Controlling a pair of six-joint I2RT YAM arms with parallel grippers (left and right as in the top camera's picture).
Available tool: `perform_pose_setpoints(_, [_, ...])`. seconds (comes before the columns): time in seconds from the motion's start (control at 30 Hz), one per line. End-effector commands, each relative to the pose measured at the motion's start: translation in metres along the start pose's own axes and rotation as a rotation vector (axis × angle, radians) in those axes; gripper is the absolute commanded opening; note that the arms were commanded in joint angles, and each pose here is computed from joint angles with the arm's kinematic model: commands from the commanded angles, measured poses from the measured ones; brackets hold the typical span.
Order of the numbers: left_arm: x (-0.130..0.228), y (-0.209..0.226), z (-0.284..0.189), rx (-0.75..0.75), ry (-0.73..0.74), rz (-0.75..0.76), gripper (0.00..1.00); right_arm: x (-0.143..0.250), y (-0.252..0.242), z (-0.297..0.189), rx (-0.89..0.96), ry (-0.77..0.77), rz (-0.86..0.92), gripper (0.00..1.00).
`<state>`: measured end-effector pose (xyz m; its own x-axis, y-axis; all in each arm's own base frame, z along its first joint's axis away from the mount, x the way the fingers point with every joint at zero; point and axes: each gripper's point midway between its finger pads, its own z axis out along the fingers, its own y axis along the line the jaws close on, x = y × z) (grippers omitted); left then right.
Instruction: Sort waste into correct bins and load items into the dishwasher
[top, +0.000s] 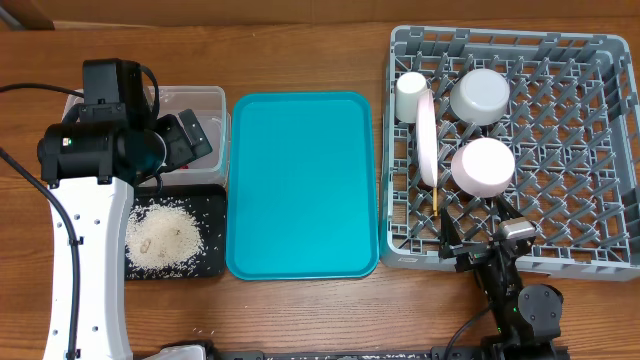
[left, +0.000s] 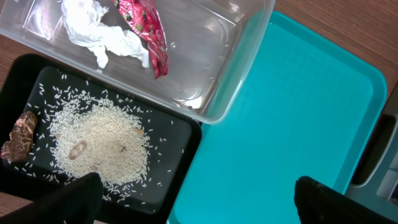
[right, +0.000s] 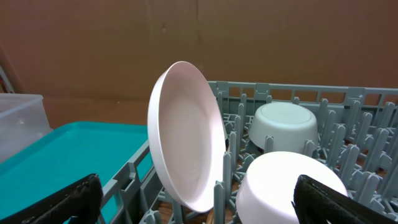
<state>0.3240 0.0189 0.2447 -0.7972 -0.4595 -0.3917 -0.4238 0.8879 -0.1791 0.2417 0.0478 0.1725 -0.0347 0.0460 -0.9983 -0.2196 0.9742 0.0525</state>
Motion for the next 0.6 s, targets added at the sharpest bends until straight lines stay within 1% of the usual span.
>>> perform_pose_setpoints(0.0, [-0.004,0.003,-0.019,0.008,-0.06,-0.008,1.0,0.001,0.001,0.0,-0.006,-0.007,-0.005,1.0])
perform_pose_setpoints(0.07, [-0.004,0.003,-0.03,0.022,-0.09,-0.008,1.0,0.001,0.001,0.0,-0.006,-0.007,-0.005,1.0])
perform_pose_setpoints(0.17, [0.0,0.004,-0.06,0.058,-0.169,-0.008,1.0,0.001,0.001,0.0,-0.006,-0.007,-0.005,1.0])
perform_pose_setpoints(0.33, [0.017,0.011,-0.088,0.083,-0.215,-0.009,1.0,0.001,0.001,0.0,-0.006,-0.007,-0.005,1.0])
perform_pose_setpoints(0.43, [0.029,0.015,-0.096,0.103,-0.238,-0.014,1.0,0.001,0.001,0.0,-0.006,-0.007,-0.005,1.0])
perform_pose_setpoints(0.57, [0.046,0.022,-0.094,0.122,-0.28,-0.015,1.0,0.001,0.001,0.0,-0.006,-0.007,-0.005,1.0])
